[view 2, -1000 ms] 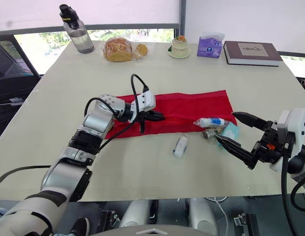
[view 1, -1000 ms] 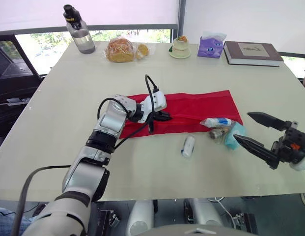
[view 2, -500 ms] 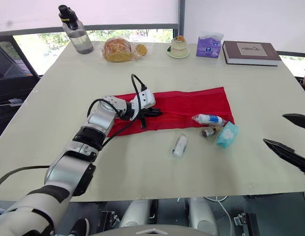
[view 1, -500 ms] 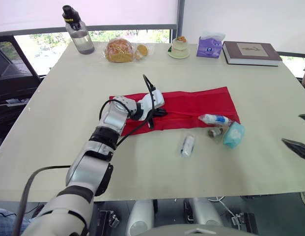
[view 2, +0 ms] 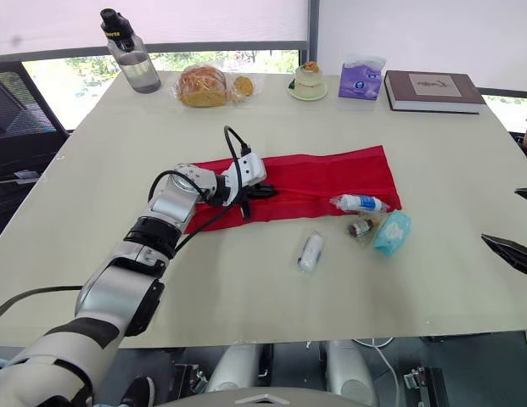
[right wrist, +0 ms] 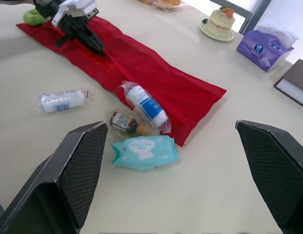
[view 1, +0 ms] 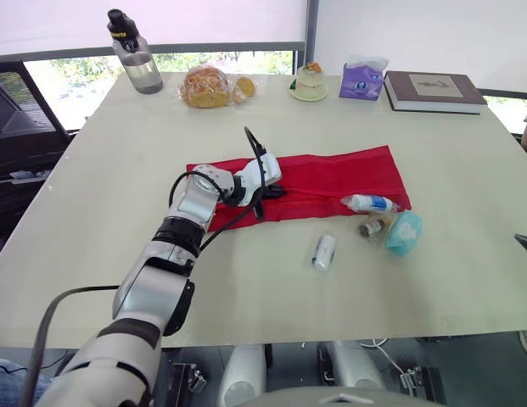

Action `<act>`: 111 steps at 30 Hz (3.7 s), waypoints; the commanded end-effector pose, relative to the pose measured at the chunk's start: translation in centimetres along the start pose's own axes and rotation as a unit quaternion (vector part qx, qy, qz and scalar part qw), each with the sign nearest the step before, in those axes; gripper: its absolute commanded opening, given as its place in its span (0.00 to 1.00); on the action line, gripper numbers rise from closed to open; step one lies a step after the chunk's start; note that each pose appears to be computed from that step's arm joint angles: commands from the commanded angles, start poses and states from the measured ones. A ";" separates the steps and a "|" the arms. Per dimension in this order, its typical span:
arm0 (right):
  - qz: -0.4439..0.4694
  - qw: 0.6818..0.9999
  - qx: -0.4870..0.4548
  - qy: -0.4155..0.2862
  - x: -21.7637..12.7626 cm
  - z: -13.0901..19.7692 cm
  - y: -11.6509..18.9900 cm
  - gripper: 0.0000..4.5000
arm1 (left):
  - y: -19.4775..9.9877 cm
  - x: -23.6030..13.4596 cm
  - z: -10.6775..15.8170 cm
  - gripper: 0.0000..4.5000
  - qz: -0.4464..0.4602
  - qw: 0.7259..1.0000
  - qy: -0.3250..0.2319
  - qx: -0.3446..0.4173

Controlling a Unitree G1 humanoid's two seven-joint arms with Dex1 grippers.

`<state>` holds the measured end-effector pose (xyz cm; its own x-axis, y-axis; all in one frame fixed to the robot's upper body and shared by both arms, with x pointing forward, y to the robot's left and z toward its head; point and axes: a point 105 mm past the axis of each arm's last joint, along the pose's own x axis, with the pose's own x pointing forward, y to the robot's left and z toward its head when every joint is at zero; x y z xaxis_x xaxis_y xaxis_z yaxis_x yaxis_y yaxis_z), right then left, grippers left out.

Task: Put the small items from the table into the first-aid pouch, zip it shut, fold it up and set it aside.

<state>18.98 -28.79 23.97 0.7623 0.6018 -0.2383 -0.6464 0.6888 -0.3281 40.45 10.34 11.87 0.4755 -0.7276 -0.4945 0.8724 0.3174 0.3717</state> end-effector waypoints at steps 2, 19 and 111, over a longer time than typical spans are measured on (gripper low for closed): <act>0.023 0.998 -0.036 0.047 1.9 -1.3 -0.5 1.00 | 0.9 -0.3 1.2 0.00 0.015 1.000 -0.012 0.019; 0.145 0.963 -0.204 0.102 18.8 -3.6 -3.6 1.00 | 1.4 -0.2 1.8 0.00 0.026 0.999 -0.012 0.036; 0.112 0.967 -0.016 0.229 26.4 0.4 4.6 0.56 | -6.3 5.9 8.8 0.00 -0.040 0.997 -0.071 0.014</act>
<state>36.31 -10.77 14.14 0.5133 0.4189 -0.7490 -0.7876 0.5767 -0.2172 37.05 -0.52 13.14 0.3997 -0.8154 -0.4188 0.9015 0.2670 0.3405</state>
